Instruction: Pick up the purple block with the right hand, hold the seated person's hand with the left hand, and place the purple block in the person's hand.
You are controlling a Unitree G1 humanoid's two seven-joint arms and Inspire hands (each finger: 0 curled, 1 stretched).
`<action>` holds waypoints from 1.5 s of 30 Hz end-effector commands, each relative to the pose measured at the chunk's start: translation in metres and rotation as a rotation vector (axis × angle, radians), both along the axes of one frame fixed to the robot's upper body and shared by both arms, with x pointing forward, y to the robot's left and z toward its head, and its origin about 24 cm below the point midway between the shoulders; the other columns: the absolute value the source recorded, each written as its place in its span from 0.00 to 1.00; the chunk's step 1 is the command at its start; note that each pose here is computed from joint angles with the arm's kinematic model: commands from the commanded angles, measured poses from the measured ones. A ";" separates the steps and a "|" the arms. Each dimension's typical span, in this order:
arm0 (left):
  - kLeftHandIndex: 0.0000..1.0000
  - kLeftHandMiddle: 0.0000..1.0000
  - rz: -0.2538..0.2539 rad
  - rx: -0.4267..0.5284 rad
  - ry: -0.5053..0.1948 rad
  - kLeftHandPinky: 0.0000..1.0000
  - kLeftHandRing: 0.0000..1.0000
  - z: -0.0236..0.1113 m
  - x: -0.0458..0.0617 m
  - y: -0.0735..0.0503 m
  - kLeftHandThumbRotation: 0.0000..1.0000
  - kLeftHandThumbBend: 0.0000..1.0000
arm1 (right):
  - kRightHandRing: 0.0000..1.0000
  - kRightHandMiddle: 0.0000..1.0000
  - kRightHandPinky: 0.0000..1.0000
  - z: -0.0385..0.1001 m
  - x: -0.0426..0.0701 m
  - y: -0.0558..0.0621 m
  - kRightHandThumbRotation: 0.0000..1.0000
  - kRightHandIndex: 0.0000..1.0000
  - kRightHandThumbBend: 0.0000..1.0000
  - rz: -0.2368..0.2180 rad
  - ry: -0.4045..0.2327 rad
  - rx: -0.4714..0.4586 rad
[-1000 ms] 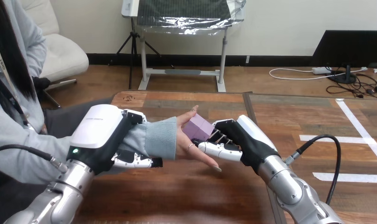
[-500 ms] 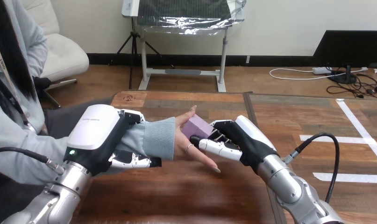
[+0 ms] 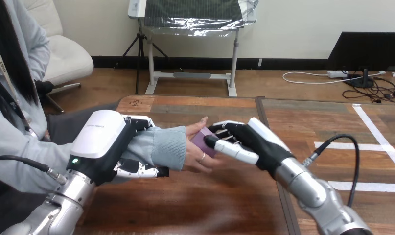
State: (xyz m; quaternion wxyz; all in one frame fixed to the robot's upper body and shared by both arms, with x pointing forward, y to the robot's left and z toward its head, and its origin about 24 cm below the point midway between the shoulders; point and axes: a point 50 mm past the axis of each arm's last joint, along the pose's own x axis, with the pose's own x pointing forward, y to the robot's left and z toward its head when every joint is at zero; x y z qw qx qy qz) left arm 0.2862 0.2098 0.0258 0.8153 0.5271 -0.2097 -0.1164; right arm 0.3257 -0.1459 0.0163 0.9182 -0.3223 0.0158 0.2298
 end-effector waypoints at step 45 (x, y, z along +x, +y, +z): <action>0.55 0.49 0.007 -0.061 -0.080 0.46 0.45 0.015 -0.005 0.014 0.30 0.91 | 0.98 0.99 0.93 0.086 0.006 -0.066 1.00 0.99 1.00 0.152 -0.104 0.322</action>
